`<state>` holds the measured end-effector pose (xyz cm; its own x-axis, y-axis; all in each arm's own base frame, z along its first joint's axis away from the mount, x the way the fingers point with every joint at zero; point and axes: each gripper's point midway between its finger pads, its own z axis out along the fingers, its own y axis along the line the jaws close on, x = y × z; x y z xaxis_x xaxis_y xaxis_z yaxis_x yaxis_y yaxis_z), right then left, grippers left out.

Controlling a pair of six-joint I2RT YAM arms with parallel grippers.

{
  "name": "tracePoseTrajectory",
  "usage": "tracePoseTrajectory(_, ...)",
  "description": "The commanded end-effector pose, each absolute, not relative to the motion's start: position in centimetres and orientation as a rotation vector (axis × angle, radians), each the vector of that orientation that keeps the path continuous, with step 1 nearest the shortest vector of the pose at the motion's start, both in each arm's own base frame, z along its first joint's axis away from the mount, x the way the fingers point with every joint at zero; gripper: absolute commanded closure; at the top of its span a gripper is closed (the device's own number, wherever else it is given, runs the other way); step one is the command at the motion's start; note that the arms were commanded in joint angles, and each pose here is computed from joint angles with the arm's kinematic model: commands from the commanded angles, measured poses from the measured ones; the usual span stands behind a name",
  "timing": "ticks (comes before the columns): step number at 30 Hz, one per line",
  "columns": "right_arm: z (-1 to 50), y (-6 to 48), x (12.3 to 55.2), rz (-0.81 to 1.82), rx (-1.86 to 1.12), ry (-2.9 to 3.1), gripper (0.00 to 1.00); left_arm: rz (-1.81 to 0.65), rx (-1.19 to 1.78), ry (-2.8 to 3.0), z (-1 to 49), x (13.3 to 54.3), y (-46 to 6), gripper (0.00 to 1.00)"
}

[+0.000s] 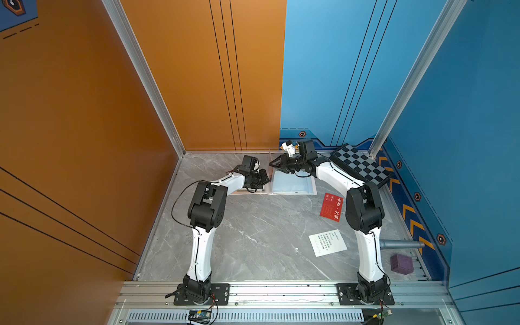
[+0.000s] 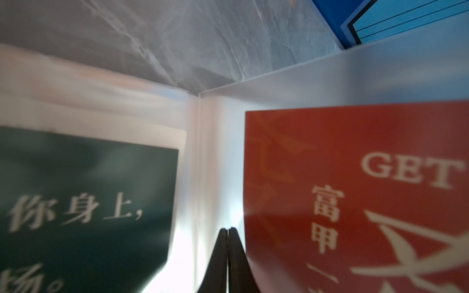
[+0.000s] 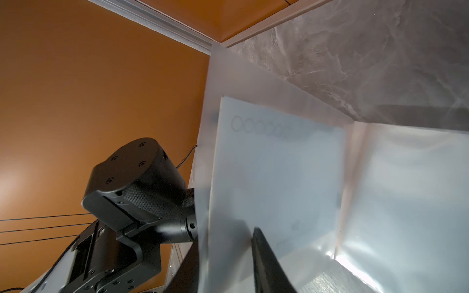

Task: Place the photos into the photo albums
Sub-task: Turn the page of the photo album at the center of the board.

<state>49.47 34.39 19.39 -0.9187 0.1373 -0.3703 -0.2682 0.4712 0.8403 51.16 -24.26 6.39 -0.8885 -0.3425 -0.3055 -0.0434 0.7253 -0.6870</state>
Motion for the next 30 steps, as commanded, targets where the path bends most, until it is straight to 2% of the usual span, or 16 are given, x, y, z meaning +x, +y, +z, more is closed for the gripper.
tracePoseTrajectory(1, 18.4, 36.1, 49.1, 1.480, -0.122, 2.368, 0.68, -1.027, -0.309, 2.447, 8.8, 51.4, -23.2, 0.93)
tracePoseTrajectory(19, 18.2, 43.9, 47.3, 1.575, -0.236, 2.367, 0.62, -0.904, -0.578, 2.280, 10.1, 49.8, -13.1, 0.93)
tracePoseTrajectory(30, 19.3, 43.5, 46.1, 1.573, -0.282, 2.363, 0.62, -0.719, -0.689, 2.160, 12.3, 46.1, -6.0, 0.93)
